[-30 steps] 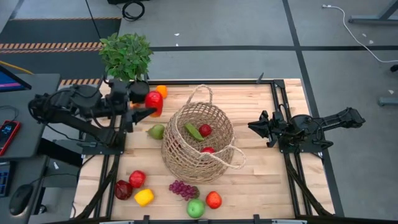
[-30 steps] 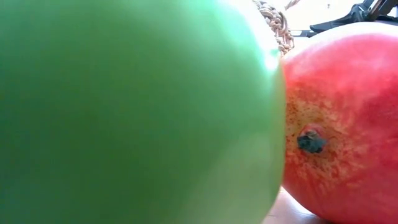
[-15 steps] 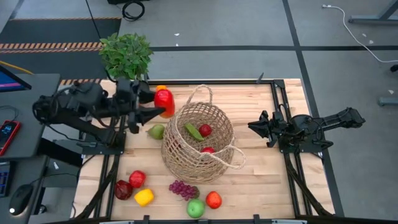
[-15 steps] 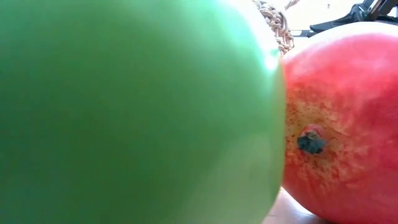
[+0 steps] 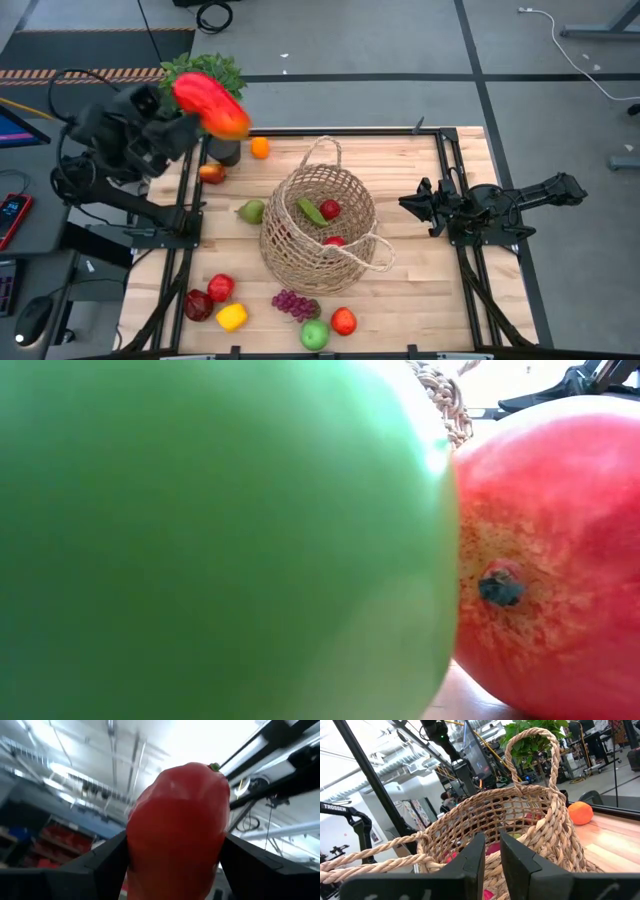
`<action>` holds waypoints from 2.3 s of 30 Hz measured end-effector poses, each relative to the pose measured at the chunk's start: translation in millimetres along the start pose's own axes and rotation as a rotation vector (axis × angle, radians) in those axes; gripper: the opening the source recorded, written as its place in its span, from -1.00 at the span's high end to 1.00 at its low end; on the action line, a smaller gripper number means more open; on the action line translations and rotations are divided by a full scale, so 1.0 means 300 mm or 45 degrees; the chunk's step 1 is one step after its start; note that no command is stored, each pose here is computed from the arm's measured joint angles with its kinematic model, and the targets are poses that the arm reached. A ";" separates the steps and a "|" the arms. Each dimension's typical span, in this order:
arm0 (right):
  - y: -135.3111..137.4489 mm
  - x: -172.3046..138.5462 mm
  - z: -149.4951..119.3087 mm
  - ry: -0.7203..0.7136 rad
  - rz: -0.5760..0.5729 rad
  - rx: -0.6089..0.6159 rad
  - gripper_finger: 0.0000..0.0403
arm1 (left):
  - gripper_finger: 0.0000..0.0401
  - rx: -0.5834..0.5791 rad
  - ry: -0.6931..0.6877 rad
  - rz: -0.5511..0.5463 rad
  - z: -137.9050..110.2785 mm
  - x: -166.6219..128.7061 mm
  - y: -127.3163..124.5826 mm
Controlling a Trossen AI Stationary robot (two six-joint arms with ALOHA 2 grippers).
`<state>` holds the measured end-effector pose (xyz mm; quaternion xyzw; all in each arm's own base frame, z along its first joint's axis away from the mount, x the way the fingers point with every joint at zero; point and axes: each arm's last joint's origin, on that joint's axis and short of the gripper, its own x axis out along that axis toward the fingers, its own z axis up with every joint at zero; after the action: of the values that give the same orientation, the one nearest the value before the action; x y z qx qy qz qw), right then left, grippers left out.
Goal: Build produce basket
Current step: Put the mango into the basket
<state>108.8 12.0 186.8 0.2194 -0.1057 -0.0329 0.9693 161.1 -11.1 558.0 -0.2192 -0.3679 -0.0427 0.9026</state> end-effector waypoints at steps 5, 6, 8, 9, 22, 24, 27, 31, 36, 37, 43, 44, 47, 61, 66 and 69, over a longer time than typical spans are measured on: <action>0.000 0.000 0.000 0.000 -0.001 0.000 0.68 | -0.42 0.052 -0.107 -0.037 0.016 0.008 -0.005; 0.000 0.000 0.000 0.000 0.000 0.000 0.68 | -0.42 0.057 -0.107 -0.038 0.014 0.009 -0.005; 0.000 0.000 0.000 0.000 0.000 0.000 0.68 | -0.42 0.056 -0.103 -0.036 0.010 0.011 -0.003; 0.000 0.000 0.000 -0.001 0.000 0.000 0.68 | -0.42 0.053 -0.093 -0.033 0.002 0.015 -0.001; 0.000 0.000 0.000 0.000 0.000 0.000 0.68 | -0.42 0.204 0.106 0.095 -0.187 0.098 0.066; 0.000 0.000 0.000 -0.001 0.000 0.000 0.68 | -0.42 0.245 0.136 0.140 -0.214 0.106 0.078; 0.000 0.000 0.000 0.000 0.000 0.000 0.68 | -0.42 0.285 0.162 0.183 -0.248 0.120 0.098; 0.000 0.000 0.000 -0.001 0.000 0.000 0.68 | -0.42 0.326 0.262 0.313 -0.306 0.130 0.132; 0.000 0.000 0.000 0.000 0.000 0.000 0.68 | -0.42 0.455 0.456 0.462 -0.335 0.178 0.142; 0.000 0.000 0.000 -0.001 0.000 0.000 0.68 | -0.42 0.486 0.505 0.487 -0.346 0.195 0.144; 0.000 0.000 0.000 -0.001 0.000 0.000 0.68 | -0.42 0.761 0.866 0.683 -0.417 0.272 0.174; 0.000 0.000 0.000 0.000 0.000 0.000 0.68 | -0.42 0.791 0.913 0.701 -0.431 0.280 0.179; 0.000 0.000 0.000 0.000 0.000 0.000 0.68 | -0.42 0.858 1.026 0.723 -0.477 0.300 0.196; 0.000 0.000 0.000 0.000 0.000 0.000 0.68 | -0.42 0.853 1.224 0.733 -0.654 0.319 0.244; 0.000 0.000 0.000 0.000 0.000 0.000 0.68 | -0.42 1.224 1.432 0.620 -0.750 0.304 0.253; 0.000 0.000 0.000 0.000 -0.001 0.000 0.68 | -0.42 1.570 1.626 0.461 -0.824 0.292 0.275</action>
<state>108.9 12.0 186.8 0.2194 -0.1057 -0.0331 0.9693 404.0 -35.0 431.3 0.3142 0.2852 0.1911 0.8851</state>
